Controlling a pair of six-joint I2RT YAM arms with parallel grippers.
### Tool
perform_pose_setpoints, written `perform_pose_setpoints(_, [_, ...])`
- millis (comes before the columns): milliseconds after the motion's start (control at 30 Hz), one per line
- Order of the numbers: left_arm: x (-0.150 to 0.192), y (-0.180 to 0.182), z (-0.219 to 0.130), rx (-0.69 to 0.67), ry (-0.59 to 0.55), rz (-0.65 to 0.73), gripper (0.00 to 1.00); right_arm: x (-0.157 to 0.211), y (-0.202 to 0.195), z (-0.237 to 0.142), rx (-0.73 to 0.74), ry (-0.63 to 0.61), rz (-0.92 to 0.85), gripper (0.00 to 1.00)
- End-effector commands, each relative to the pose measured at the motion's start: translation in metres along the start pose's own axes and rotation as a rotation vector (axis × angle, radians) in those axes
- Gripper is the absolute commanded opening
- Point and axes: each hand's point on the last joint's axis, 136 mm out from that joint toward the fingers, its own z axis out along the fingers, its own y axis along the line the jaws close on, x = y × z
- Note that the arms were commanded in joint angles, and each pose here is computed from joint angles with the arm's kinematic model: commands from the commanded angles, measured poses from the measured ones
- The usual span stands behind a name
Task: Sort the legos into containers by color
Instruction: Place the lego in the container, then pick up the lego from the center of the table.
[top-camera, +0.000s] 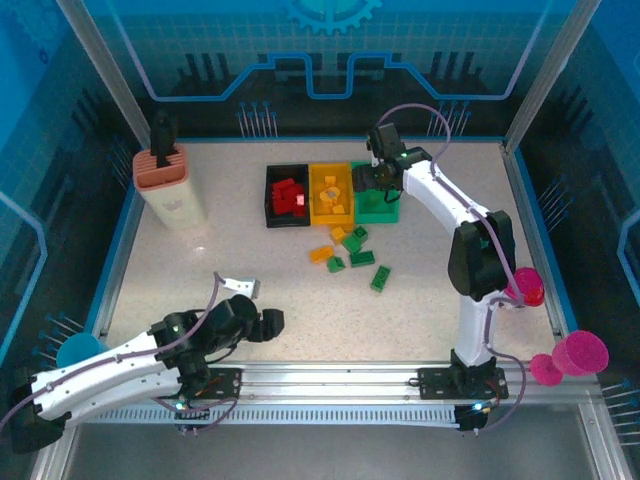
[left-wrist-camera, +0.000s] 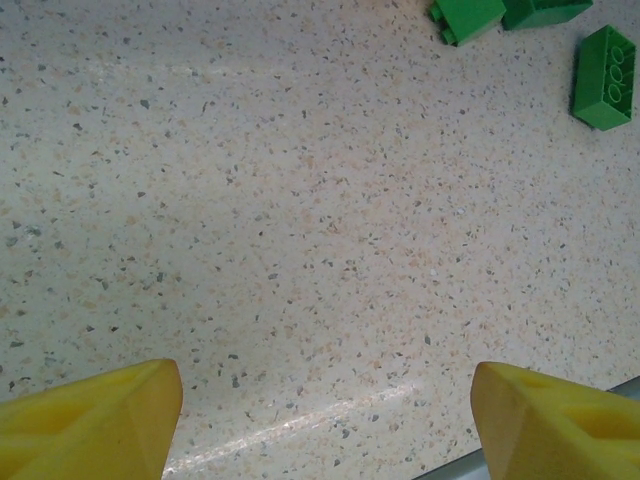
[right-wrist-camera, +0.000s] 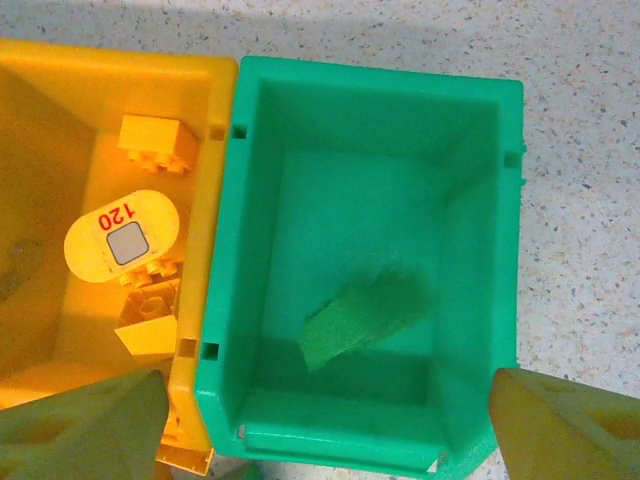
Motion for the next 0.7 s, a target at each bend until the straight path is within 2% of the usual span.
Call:
perform_pose_setpoints(0, [-0.013,-0.02,-0.007,0.05,-0.017,0.017,0.77,-0.013,0.004,-0.037,-0.03,-0.072,0.013,0.86])
perform_pose_setpoints(100, [-0.017,-0.031,-0.003,0.053,-0.009,0.044,0.78,-0.006,0.006,-0.059,-0.058,-0.1,0.009,0.86])
perform_pose_setpoints(300, [-0.03,-0.061,0.012,0.055,0.019,0.097,0.82,0.035,0.005,-0.094,-0.122,-0.141,0.026,0.87])
perform_pose_setpoints(500, [-0.034,-0.089,0.043,0.003,0.108,0.137,0.84,0.089,-0.003,-0.109,-0.165,-0.142,0.065,0.88])
perform_pose_setpoints(667, [-0.045,-0.099,0.073,-0.035,0.169,0.083,0.85,0.133,-0.011,-0.111,-0.167,-0.105,0.091,0.87])
